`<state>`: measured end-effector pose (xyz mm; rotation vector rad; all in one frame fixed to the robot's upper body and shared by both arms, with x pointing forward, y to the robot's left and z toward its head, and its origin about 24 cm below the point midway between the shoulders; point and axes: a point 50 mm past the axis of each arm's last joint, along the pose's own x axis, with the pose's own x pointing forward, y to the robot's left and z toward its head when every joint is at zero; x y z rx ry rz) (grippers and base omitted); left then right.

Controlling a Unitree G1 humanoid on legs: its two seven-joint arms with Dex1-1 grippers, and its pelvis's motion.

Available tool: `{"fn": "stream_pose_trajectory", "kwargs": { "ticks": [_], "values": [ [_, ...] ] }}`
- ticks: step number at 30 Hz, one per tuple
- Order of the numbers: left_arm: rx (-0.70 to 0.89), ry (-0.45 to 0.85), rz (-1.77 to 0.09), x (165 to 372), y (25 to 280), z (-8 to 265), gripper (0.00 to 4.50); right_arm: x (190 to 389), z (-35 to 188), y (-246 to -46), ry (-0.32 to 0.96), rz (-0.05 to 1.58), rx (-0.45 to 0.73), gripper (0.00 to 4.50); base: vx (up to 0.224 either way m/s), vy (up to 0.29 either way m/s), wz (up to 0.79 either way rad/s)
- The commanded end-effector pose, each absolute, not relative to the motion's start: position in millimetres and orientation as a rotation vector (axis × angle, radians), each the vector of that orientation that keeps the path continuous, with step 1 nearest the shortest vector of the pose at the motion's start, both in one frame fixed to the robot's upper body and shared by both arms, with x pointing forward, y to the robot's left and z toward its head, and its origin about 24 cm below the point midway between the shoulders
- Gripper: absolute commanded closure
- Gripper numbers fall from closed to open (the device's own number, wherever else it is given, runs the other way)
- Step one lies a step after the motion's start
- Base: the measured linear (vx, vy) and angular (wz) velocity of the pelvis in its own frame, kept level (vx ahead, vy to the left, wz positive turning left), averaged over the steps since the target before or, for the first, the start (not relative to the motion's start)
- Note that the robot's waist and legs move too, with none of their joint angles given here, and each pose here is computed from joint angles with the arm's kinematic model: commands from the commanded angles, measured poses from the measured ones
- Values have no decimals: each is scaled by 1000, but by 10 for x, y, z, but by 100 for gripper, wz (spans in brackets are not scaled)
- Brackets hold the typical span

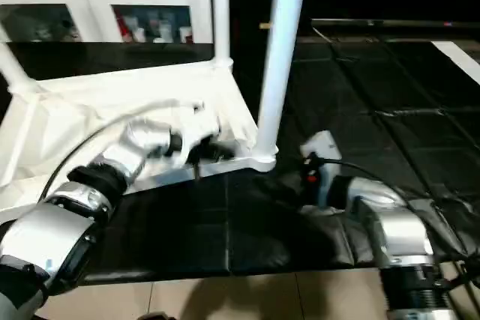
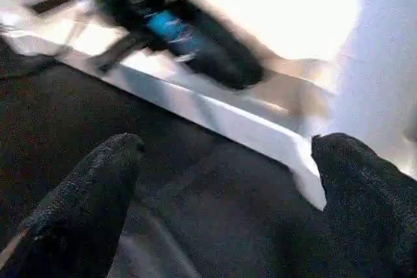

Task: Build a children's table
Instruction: Rotate leg to tighten, then rotate table base

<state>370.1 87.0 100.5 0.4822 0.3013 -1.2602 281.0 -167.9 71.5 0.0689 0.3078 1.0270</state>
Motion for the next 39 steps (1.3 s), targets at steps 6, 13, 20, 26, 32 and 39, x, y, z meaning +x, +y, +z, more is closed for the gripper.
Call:
{"fn": "stream_pose_trajectory", "kwargs": {
  "ticks": [6, 13, 20, 26, 32, 39],
  "values": [
    [571, 394, -1282, 3590, 1297, 1036, 322, 2853, 771, -1383, 249, 1097, 60, 0, 0, 0, 0],
    [724, 575, -1140, 3316, 2095, 1248, 273, 3051, 765, -980, 184, 1079, 43, 0, 0, 0, 0],
    [776, 655, -1027, 3139, 2340, 1213, 212, 3389, 711, -625, 196, 887, -84, 0, 0, 0, 0],
    [753, 712, -1014, 3030, 2339, 1077, 170, 3608, 722, -564, 205, 702, -113, 0, 0, 0, 0],
    [768, 700, -942, 3071, 2344, 976, 128, 3729, 699, -645, 193, 524, -138, 0, 0, 0, 0],
    [866, 632, -820, 3205, 2319, 936, 82, 3839, 670, -965, 205, 340, -151, 0, 0, 0, 0]
  ]
}}
